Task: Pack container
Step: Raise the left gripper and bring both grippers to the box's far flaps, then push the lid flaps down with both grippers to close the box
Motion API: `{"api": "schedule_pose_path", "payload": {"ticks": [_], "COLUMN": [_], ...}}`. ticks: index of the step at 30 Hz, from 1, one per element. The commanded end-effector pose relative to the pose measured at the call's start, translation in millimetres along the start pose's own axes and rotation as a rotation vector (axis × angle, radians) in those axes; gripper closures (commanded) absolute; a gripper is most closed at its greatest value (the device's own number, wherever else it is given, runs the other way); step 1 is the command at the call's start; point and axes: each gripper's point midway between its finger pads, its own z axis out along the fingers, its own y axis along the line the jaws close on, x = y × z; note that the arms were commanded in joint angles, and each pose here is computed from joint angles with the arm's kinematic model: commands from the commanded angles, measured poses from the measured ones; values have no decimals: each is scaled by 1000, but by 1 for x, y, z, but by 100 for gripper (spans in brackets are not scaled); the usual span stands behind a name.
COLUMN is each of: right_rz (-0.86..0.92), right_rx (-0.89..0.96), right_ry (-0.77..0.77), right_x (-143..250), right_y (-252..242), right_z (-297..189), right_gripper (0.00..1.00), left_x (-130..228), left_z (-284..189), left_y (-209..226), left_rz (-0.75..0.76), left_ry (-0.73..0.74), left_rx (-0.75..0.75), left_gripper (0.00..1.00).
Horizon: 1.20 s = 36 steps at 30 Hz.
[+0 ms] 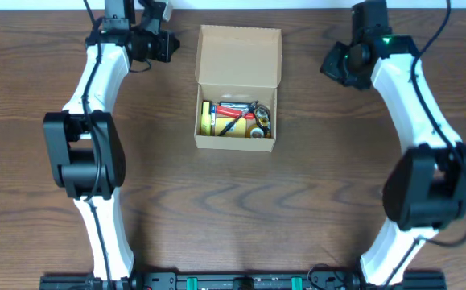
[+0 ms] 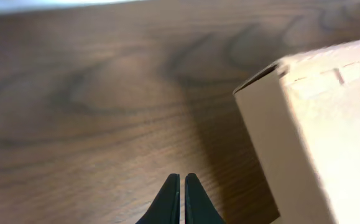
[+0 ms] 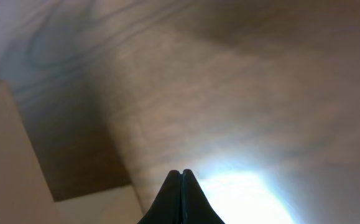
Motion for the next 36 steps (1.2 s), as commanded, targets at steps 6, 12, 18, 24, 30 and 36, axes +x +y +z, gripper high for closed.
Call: {"api": "schedule_pose_path", "payload": {"ticks": [6,12,18,24,30,36], "right_rz": [-8,-3,-37,-98,-164,-234], "right_rx": [-400,-527,-627,-724,-829,-945], "right_ry": [222,252,235,214,254,274], "right_x": [28,35,35,38,46,49], "right_y": [49,70,96,124,135,146], "right_z": [76,100,102,93,78,61], "right_gripper": [98,99,98,98,98,99], "left_x": [29,35,32,33,21,-9], "left_z": [33,42,50,51,40,18], "left_y": [-5,-9,-19,-23,-41,-46], "left_rz": [-151,-163,-215,-221,-208,-176], "left_ry": [67,81,58,61,34,-26], "left_rx": [108,135,223,252,380,449], "left_gripper": [94,94,94,94,94,95]}}
